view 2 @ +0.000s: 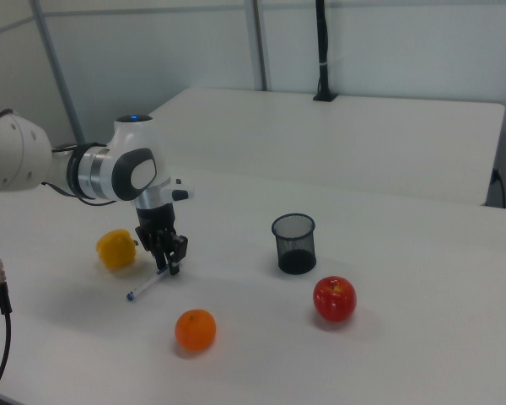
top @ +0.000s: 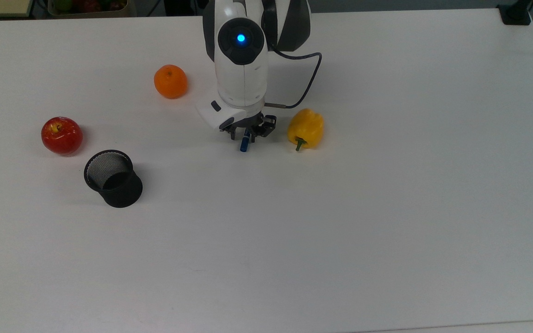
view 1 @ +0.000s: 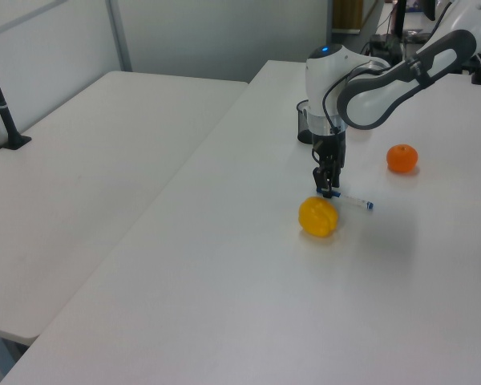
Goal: Place marker
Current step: 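Close the gripper on the white marker and lift it, then carry the marker over to the black mesh pen cup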
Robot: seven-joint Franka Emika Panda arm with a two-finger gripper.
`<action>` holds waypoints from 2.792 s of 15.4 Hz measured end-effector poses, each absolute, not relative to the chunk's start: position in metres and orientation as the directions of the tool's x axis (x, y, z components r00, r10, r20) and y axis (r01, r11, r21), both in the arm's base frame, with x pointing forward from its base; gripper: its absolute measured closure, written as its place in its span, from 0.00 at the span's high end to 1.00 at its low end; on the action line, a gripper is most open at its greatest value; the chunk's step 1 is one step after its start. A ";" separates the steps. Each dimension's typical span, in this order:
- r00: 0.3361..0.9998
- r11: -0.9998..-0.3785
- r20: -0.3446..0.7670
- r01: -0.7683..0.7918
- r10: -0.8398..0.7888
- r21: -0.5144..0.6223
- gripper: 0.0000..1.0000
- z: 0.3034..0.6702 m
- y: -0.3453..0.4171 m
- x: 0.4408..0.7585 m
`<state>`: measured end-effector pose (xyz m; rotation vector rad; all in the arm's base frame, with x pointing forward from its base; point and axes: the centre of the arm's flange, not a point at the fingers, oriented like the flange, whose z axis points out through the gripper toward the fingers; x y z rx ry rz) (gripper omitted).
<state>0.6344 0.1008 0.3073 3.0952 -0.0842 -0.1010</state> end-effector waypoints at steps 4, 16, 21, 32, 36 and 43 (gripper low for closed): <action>0.997 -0.998 -0.067 -0.037 -0.040 0.049 0.27 0.305 0.110 0.633; 0.997 -0.997 -0.057 -0.041 -0.044 0.059 0.17 0.373 0.109 0.631; 0.996 -0.996 -0.065 -0.055 -0.060 0.073 0.17 0.464 0.104 0.623; 0.999 -0.997 -0.052 -0.007 -0.012 0.082 0.17 0.518 0.017 0.635; 1.000 -0.995 0.005 -0.001 0.000 0.098 0.17 0.525 -0.050 0.645; 0.972 -0.992 0.235 -0.045 -0.016 0.119 0.17 0.533 -0.090 0.671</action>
